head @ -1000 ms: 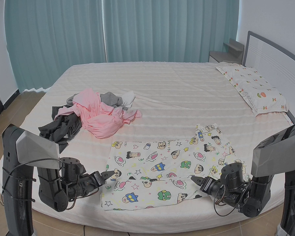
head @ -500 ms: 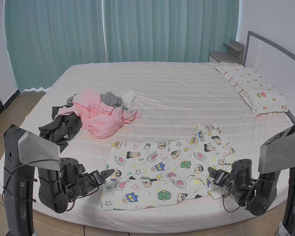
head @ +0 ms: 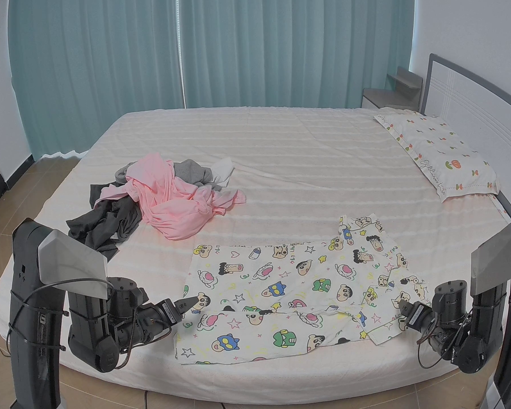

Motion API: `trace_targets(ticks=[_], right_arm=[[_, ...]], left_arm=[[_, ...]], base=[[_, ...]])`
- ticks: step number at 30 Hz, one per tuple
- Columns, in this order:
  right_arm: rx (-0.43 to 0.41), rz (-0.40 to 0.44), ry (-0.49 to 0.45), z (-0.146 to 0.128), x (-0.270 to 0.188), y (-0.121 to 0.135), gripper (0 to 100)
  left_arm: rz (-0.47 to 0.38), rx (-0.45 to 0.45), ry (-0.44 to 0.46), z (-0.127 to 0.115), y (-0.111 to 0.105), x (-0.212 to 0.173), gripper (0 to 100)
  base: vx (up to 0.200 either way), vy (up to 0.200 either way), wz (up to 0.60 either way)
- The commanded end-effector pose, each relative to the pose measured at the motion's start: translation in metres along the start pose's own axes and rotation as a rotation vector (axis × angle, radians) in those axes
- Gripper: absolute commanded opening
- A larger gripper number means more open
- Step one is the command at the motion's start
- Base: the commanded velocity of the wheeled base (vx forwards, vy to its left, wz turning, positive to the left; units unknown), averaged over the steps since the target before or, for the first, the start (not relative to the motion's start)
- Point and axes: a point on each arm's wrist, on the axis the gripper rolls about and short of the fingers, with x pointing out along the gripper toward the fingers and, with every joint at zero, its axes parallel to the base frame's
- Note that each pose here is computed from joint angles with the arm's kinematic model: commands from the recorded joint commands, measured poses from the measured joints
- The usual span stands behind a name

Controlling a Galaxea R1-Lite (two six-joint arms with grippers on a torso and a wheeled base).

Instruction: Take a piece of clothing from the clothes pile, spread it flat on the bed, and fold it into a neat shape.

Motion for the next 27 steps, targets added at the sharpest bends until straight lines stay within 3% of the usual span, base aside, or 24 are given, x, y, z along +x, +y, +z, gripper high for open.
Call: trace_targets(ticks=[1,9,12,16,17,18,27], right_arm=[[0.005,-0.014,0.01,-0.001,-0.004,-0.006,100],[0.028,0.004,-0.014,0.009,-0.006,-0.007,100],[0.031,0.161,0.054,0.017,-0.01,-0.004,100],[0.008,0.296,0.125,0.013,-0.017,0.006,100],[0.008,0.296,0.125,0.013,-0.017,0.006,100],[-0.011,0.355,0.157,0.008,-0.022,0.013,100],[-0.06,0.529,0.161,-0.013,-0.001,0.068,100]], left_arm=[[-0.005,0.001,-0.006,0.0,0.0,0.0,100],[-0.005,0.001,-0.006,0.0,0.0,0.0,100],[-0.005,0.0,-0.006,0.0,0.0,0.0,100],[-0.004,-0.002,-0.004,0.0,0.0,0.0,100],[-0.004,-0.002,-0.004,0.0,0.0,0.0,100],[-0.005,-0.002,-0.006,0.0,0.0,0.0,100],[-0.005,-0.003,-0.006,0.0,0.0,0.0,100]], base=[[0.0,0.0,0.0],[0.0,0.0,0.0],[0.0,0.0,0.0],[0.0,0.0,0.0],[0.0,0.0,0.0],[0.0,0.0,0.0],[0.0,0.0,0.0]])
